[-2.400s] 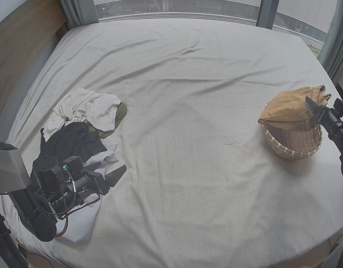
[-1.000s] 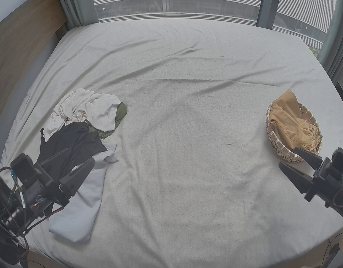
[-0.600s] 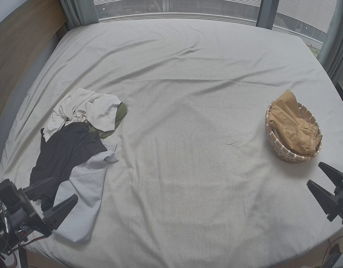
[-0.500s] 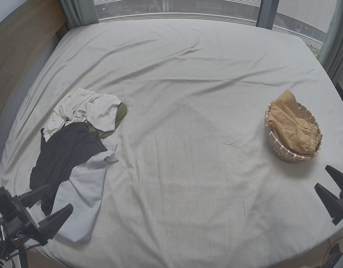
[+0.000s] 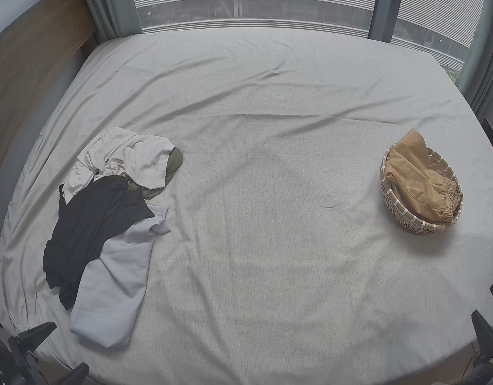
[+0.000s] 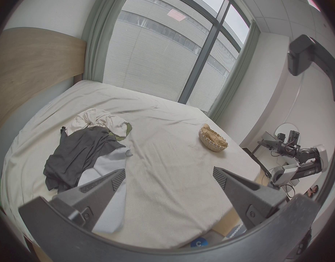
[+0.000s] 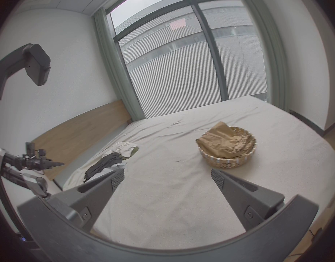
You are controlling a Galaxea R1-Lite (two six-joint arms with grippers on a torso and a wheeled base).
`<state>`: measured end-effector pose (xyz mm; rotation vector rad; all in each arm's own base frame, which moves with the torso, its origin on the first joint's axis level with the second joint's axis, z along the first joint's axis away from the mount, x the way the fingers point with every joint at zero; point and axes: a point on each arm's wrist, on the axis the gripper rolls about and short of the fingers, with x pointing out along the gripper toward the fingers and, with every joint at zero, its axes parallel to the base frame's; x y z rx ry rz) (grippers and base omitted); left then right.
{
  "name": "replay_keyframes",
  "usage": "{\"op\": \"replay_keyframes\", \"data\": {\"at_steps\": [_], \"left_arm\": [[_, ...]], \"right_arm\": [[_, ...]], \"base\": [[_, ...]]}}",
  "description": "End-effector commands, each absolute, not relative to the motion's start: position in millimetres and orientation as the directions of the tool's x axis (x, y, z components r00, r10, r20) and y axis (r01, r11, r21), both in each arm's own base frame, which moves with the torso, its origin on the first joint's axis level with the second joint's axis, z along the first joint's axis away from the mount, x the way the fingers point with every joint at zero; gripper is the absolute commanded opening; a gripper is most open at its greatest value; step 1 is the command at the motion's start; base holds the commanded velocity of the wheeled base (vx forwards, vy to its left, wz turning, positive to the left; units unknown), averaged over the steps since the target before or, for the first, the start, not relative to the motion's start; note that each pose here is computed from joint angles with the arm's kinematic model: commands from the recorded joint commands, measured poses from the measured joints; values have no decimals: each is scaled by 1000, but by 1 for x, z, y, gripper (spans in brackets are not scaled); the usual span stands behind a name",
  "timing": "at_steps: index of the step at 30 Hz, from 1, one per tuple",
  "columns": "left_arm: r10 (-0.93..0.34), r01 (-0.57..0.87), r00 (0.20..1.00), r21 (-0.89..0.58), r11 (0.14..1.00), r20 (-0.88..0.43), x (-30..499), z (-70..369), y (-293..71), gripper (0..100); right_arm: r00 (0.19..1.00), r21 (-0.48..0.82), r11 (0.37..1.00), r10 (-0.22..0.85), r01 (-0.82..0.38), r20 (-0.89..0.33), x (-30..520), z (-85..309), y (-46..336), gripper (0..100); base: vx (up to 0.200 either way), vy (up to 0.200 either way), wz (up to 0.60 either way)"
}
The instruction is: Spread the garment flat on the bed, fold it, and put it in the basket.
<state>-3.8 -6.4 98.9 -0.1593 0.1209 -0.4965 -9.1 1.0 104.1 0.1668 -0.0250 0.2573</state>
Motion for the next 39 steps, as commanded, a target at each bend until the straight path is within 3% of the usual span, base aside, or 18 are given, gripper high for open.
{"op": "replay_keyframes", "data": {"at_steps": [1, 8, 12, 22, 23, 25, 39], "left_arm": [[-428, 419, 904, -160, 894, -21, -17, 85, -3, 100], [-315, 308, 949, -155, 939, -26, -16, 84, -1, 100], [-219, 213, 975, -141, 967, -26, -16, 84, -2, 100], [-144, 143, 988, 16, 990, 56, -23, 82, -3, 100], [-71, 68, 997, 63, 996, 38, -22, 80, -2, 100], [-9, 9, 1000, 18, 1000, -5, -22, 76, 0, 100], [-12, 12, 1000, 11, 1000, -6, -23, 76, 0, 100]], "right_arm": [[993, 123, 987, 107, -101, -48, -14, 83, -2, 100], [999, 104, 995, 6, -1, -52, -14, 83, -3, 100], [999, 32, 999, -43, 44, -28, -19, 79, -2, 100], [1000, 8, 1000, -6, 6, -11, -22, 76, 0, 100], [1000, 8, 1000, -5, 5, -9, -22, 76, 0, 100], [1000, 5, 1000, -2, 2, -9, -22, 76, 0, 100], [1000, -9, 1000, 28, -28, -9, -22, 76, 0, 100]], "base": [[0, 0, 0], [0, 0, 0], [0, 0, 0], [0, 0, 0], [0, 0, 0], [0, 0, 0], [0, 0, 0]]}}
